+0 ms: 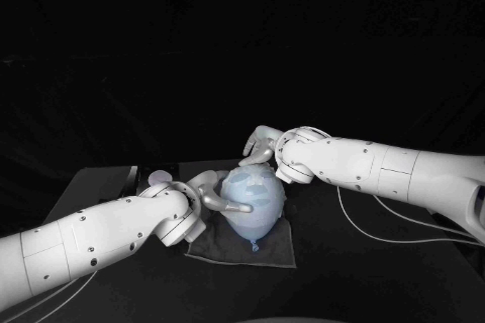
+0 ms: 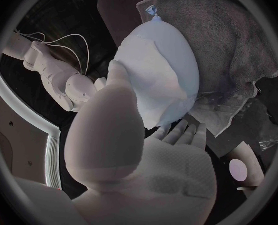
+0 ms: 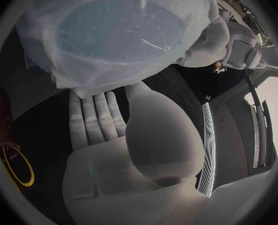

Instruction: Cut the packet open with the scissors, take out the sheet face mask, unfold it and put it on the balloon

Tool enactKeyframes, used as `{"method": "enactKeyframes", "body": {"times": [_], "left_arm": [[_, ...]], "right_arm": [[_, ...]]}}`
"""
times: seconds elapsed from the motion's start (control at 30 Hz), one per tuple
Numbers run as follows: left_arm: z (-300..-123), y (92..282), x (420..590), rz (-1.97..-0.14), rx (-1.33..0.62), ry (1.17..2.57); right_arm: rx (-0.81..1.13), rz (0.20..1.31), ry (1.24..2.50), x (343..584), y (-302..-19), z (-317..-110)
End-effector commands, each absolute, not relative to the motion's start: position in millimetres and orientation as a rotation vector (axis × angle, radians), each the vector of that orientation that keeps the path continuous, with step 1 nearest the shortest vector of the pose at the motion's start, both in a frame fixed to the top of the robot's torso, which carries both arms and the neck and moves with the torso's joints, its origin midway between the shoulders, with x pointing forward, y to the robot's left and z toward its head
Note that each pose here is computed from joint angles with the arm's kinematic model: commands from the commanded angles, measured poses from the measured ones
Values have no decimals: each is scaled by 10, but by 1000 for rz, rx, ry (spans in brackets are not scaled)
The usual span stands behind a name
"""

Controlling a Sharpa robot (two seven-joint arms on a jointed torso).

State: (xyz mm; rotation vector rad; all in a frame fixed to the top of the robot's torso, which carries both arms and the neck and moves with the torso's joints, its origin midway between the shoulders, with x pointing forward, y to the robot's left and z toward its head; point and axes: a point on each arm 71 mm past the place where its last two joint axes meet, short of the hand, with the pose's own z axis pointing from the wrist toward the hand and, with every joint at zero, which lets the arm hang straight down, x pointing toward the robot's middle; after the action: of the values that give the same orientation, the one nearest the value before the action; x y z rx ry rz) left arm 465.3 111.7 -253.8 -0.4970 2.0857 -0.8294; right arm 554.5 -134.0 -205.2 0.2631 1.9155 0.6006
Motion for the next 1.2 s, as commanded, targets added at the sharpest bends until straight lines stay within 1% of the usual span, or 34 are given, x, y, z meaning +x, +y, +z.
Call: {"method": "enactKeyframes", "body": {"times": [0.03, 0.57, 0.67, 0.77, 0.83, 0.9, 0.97, 1.1, 1.2], "left_arm": [[-2536, 1112, 4648, -824, -489, 2091], [-2541, 1120, 4651, -822, -488, 2095], [-2533, 1123, 4656, -834, -493, 2081], [-2509, 1129, 4664, -869, -507, 2045], [-2485, 1143, 4670, -901, -522, 2020], [-2466, 1158, 4672, -930, -535, 2003], [-2431, 1191, 4676, -981, -563, 1976], [-2350, 1260, 4702, -1095, -621, 1920], [-2293, 1315, 4743, -1158, -640, 1872]], "right_arm": [[193, 532, 1922, 5547, -1357, -2088], [222, 549, 1850, 5567, -1380, -2075], [244, 574, 1809, 5574, -1426, -2049], [319, 693, 1733, 5582, -1500, -1997], [375, 803, 1673, 5576, -1556, -1951], [408, 876, 1630, 5562, -1598, -1915], [453, 979, 1566, 5525, -1666, -1856], [528, 1108, 1476, 5443, -1798, -1767], [562, 1158, 1428, 5386, -1888, -1724]]}}
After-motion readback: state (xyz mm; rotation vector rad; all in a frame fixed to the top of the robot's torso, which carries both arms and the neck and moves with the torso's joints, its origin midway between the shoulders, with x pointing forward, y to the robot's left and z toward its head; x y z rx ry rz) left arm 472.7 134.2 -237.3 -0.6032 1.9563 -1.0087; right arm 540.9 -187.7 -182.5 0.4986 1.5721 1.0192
